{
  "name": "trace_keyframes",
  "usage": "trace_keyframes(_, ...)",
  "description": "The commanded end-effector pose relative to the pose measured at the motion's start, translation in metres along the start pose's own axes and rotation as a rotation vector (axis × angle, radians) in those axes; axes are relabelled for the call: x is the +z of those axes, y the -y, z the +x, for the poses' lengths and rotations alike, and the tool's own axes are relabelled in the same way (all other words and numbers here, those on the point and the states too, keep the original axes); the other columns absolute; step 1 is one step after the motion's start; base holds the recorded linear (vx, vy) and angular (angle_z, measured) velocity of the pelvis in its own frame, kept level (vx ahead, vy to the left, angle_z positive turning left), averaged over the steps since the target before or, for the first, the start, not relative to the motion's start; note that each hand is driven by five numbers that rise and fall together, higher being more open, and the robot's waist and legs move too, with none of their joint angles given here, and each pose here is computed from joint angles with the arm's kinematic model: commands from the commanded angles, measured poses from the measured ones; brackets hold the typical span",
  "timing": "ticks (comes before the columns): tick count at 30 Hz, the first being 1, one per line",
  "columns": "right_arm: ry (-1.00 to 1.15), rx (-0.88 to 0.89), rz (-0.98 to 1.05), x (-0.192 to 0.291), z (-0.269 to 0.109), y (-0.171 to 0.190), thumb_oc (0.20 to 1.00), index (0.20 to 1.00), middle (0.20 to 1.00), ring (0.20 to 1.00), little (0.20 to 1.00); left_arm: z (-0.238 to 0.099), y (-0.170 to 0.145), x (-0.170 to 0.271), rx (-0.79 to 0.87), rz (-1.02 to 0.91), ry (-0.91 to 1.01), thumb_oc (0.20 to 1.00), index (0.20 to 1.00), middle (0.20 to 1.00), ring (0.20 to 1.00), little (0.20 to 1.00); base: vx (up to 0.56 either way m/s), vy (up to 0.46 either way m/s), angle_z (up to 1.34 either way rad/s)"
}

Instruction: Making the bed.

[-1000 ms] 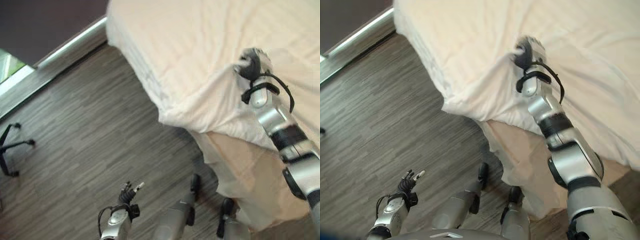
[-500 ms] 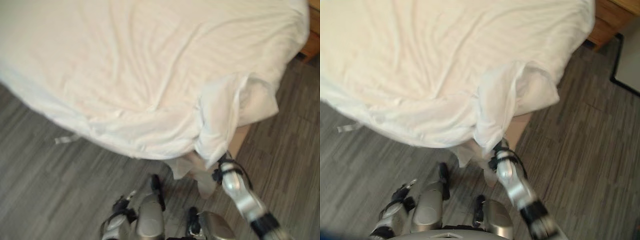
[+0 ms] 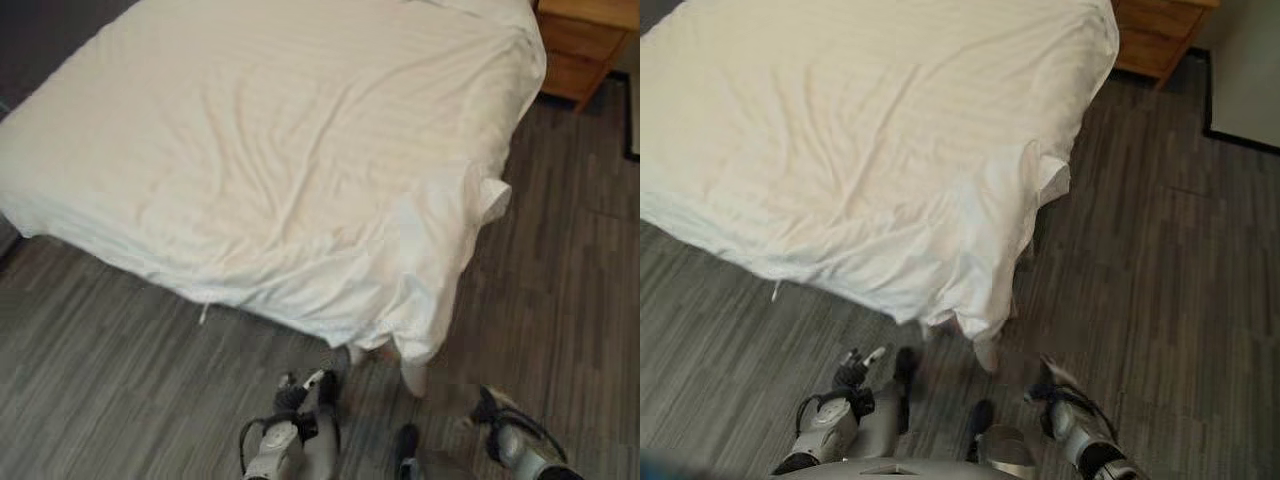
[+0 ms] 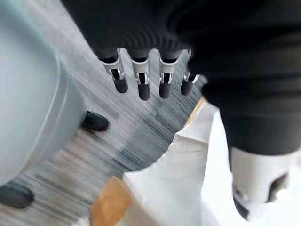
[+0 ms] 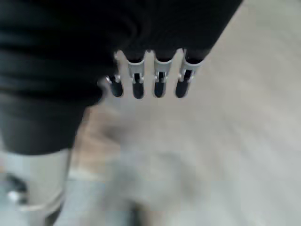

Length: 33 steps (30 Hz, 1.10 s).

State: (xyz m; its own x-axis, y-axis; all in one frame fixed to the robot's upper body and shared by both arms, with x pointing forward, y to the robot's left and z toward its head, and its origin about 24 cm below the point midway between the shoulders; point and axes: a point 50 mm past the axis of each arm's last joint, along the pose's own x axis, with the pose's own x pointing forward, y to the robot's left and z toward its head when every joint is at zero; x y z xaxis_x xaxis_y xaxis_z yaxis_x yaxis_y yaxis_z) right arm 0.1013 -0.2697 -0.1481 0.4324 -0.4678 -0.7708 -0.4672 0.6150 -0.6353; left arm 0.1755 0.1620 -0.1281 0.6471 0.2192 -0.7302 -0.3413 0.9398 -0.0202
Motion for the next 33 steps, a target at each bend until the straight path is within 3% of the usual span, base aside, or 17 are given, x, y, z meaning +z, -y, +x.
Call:
trace_keyframes(1, -0.211, 0.019, 0.237, -0.033, -0.006, -0.010, 1.000, 1.000, 1.000, 1.000, 1.000, 0.000, -0.003, 0.003, -0.052, -0.055, -0.003, 1.000, 1.000, 1.000, 1.000, 1.000, -0.10, 0.226, 0.10)
trace_keyframes(2, -0.323, 0.019, 0.380, -0.054, -0.009, -0.010, 1.000, 1.000, 1.000, 1.000, 1.000, 0.000, -0.011, -0.001, -0.042, -0.048, -0.030, 1.000, 1.000, 1.000, 1.000, 1.000, 0.03, 0.220, 0.28)
trace_keyframes(7, -0.446, -0.054, 0.466, -0.091, -0.011, 0.015, 1.000, 1.000, 1.000, 1.000, 1.000, 0.002, -0.026, 0.001, -0.022, -0.070, -0.030, 1.000, 1.000, 1.000, 1.000, 1.000, 0.02, 0.188, 0.36)
trace_keyframes(10, -0.368, -0.292, 0.575, -0.091, 0.002, 0.096, 1.000, 1.000, 1.000, 1.000, 1.000, 0.005, -0.042, 0.015, -0.001, -0.061, 0.019, 1.000, 1.000, 1.000, 1.000, 1.000, -0.05, 0.219, 0.29)
trace_keyframes(11, -0.368, -0.292, 0.575, -0.091, 0.002, 0.096, 1.000, 1.000, 1.000, 1.000, 1.000, 0.005, -0.042, 0.015, -0.001, -0.061, 0.020, 1.000, 1.000, 1.000, 1.000, 1.000, -0.14, 0.267, -0.20)
trace_keyframes(12, -0.123, -0.571, 0.547, -0.053, 0.000, 0.199, 1.000, 1.000, 1.000, 1.000, 1.000, 0.001, -0.051, 0.016, 0.023, -0.073, 0.036, 1.000, 1.000, 1.000, 1.000, 1.000, -0.13, 0.197, -0.21)
trace_keyframes(15, -0.043, -0.622, 0.524, -0.035, -0.003, 0.219, 1.000, 1.000, 1.000, 1.000, 1.000, 0.000, -0.052, 0.013, 0.024, -0.076, 0.031, 1.000, 1.000, 1.000, 1.000, 1.000, -0.09, 0.131, -0.46)
trace_keyframes(16, 0.114, -0.754, 0.544, -0.006, -0.019, 0.260, 1.000, 1.000, 1.000, 1.000, 1.000, -0.003, -0.052, 0.007, 0.026, -0.067, 0.018, 1.000, 1.000, 1.000, 1.000, 1.000, -0.07, 0.096, -0.13)
trace_keyframes(17, 0.175, -0.787, 0.532, 0.006, -0.025, 0.268, 1.000, 1.000, 1.000, 1.000, 1.000, -0.003, -0.051, 0.007, 0.024, -0.068, 0.020, 1.000, 1.000, 1.000, 1.000, 1.000, -0.12, 0.190, 0.07)
trace_keyframes(18, 0.505, -0.984, 0.486, 0.068, -0.075, 0.311, 1.000, 1.000, 1.000, 1.000, 1.000, -0.005, -0.050, -0.005, 0.033, -0.067, -0.020, 1.000, 1.000, 1.000, 1.000, 1.000, -0.08, 0.123, 0.12)
trace_keyframes(21, 0.502, -0.984, 0.487, 0.066, -0.075, 0.311, 1.000, 1.000, 1.000, 1.000, 1.000, -0.005, -0.050, -0.005, 0.033, -0.065, -0.020, 1.000, 1.000, 1.000, 1.000, 1.000, -0.03, 0.033, 0.13)
trace_keyframes(22, 0.734, -0.973, 0.557, 0.149, -0.095, 0.309, 1.000, 1.000, 1.000, 1.000, 1.000, -0.005, -0.050, -0.020, 0.053, -0.037, -0.097, 1.000, 1.000, 1.000, 1.000, 1.000, -0.05, -0.018, 0.07)
trace_keyframes(23, 0.766, -0.963, 0.553, 0.164, -0.101, 0.314, 1.000, 1.000, 1.000, 1.000, 1.000, -0.004, -0.049, -0.018, 0.050, -0.032, -0.100, 1.000, 1.000, 1.000, 1.000, 1.000, -0.05, -0.019, -0.11)
trace_keyframes(27, 0.814, -0.962, 0.467, 0.206, -0.117, 0.328, 1.000, 1.000, 1.000, 1.000, 1.000, 0.001, -0.042, -0.008, 0.039, -0.029, -0.066, 1.000, 1.000, 1.000, 1.000, 1.000, -0.07, -0.060, 0.23)
trace_keyframes(33, 0.746, -0.881, 0.423, 0.232, -0.109, 0.326, 1.000, 1.000, 1.000, 1.000, 1.000, 0.005, -0.034, 0.001, 0.026, -0.043, -0.038, 1.000, 1.000, 1.000, 1.000, 1.000, -0.04, -0.067, 0.15)
